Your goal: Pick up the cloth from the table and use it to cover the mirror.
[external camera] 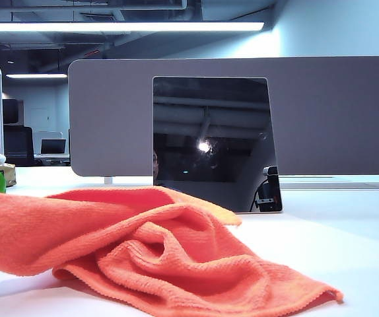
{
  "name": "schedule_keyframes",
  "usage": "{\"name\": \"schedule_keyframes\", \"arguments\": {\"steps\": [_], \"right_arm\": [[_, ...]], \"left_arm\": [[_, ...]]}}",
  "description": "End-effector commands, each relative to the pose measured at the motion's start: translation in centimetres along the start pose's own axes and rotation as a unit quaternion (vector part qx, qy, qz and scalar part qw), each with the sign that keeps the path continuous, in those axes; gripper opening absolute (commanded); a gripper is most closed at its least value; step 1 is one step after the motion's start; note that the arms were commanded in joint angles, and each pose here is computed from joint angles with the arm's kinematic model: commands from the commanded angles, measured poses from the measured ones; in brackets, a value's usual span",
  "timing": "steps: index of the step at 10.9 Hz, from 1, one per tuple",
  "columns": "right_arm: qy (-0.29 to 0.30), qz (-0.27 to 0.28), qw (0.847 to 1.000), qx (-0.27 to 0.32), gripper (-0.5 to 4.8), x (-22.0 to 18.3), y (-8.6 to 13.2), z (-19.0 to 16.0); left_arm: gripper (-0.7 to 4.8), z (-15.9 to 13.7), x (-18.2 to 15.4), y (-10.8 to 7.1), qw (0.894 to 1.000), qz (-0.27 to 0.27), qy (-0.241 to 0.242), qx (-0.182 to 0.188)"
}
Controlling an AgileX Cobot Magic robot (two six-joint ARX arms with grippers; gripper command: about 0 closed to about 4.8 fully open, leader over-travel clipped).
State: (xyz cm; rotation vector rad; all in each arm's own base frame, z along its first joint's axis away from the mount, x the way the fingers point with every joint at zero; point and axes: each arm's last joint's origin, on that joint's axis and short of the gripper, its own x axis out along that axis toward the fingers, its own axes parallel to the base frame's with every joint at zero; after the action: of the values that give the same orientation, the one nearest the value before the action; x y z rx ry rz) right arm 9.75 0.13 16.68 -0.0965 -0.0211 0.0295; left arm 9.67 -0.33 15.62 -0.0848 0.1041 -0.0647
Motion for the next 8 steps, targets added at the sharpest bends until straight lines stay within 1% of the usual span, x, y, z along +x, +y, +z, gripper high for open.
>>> {"name": "schedule_keyframes", "arguments": {"steps": [1, 5, 6, 7, 8], "right_arm": [[-0.004, -0.002, 1.0, -0.001, -0.04, 0.0, -0.01, 0.07], [-0.004, -0.002, 1.0, -0.001, -0.04, 0.0, -0.01, 0.06], [-0.007, 0.012, 1.0, 0.017, -0.04, 0.0, 0.07, 0.1], [-0.025, 0.069, 0.997, 0.02, 0.05, -0.04, 0.38, 0.41], [-0.036, 0.087, 0.995, 0.019, 0.05, -0.06, 0.47, 0.59]], "left_arm": [[-0.06, 0.14, -0.01, 0.0, 1.0, 0.0, -0.006, -0.001], [-0.06, 0.14, -0.01, 0.0, 1.0, 0.0, -0.006, -0.001], [-0.06, 0.15, -0.01, -0.15, 0.999, -0.025, -0.004, -0.031], [-0.06, 0.38, -0.03, -0.34, 0.996, -0.056, -0.011, -0.064], [-0.06, 0.53, -0.05, -0.41, 0.996, -0.066, -0.017, -0.064]]}}
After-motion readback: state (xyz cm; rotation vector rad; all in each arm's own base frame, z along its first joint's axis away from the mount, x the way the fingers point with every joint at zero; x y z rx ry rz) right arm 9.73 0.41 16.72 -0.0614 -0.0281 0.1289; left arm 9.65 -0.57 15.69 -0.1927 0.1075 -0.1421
